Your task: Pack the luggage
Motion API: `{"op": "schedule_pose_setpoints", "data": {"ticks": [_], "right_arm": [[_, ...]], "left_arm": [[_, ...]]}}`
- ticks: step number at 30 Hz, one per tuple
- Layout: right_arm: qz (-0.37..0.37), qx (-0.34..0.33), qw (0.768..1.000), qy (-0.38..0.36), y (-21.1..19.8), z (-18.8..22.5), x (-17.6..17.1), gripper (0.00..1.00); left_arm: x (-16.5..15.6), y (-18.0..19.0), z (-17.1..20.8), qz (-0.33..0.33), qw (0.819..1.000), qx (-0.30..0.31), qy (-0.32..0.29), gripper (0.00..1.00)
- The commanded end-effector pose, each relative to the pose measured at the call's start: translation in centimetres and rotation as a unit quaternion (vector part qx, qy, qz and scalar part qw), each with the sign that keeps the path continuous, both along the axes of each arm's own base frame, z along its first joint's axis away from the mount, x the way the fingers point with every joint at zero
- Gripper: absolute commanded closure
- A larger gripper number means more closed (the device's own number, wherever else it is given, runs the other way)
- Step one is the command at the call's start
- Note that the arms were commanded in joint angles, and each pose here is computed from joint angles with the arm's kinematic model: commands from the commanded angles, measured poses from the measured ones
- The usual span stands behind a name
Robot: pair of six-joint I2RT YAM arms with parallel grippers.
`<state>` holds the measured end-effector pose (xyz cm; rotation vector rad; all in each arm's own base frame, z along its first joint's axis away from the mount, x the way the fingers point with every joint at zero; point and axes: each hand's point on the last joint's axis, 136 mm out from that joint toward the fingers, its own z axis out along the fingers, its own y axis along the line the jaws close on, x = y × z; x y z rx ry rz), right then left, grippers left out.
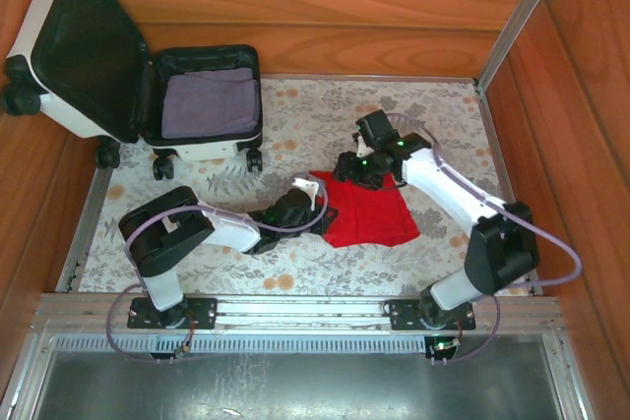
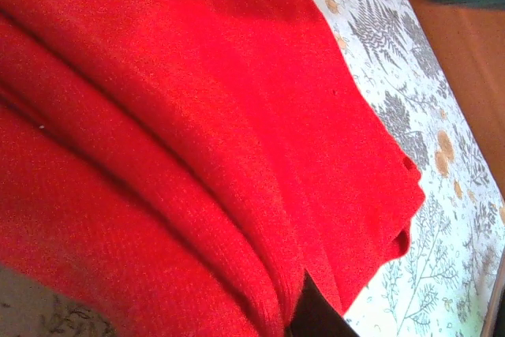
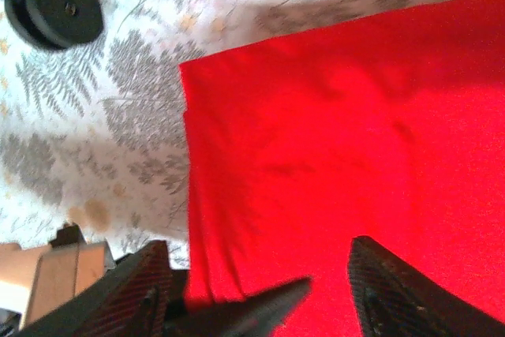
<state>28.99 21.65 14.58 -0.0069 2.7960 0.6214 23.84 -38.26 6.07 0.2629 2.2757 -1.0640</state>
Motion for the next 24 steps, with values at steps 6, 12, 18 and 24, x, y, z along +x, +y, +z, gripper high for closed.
{"op": "schedule_pose_setpoints", "data": {"ticks": [6, 12, 18, 24], "right_arm": [[-0.138, -0.103, 0.973, -0.157, -10.8, 6.4, -0.4, 0.23], [-0.157, -0.096, 0.967, -0.176, -13.0, 6.4, -1.6, 0.24], [-0.16, -0.082, 0.973, -0.146, -12.8, 4.3, -2.4, 0.25], [-0.15, -0.072, 0.977, -0.137, -12.4, 3.6, -2.9, 0.26]], "left_arm": [[4.5, 2.3, 5.0, 0.006, 1.0, 0.005, 0.017, 1.0], [6.7, 4.1, 6.9, -0.07, 0.987, 0.143, 0.034, 1.0], [10.4, 6.0, 8.0, -0.128, 0.963, 0.235, 0.039, 1.0], [15.9, 10.5, 9.9, -0.099, 0.956, 0.277, 0.022, 1.0]]}}
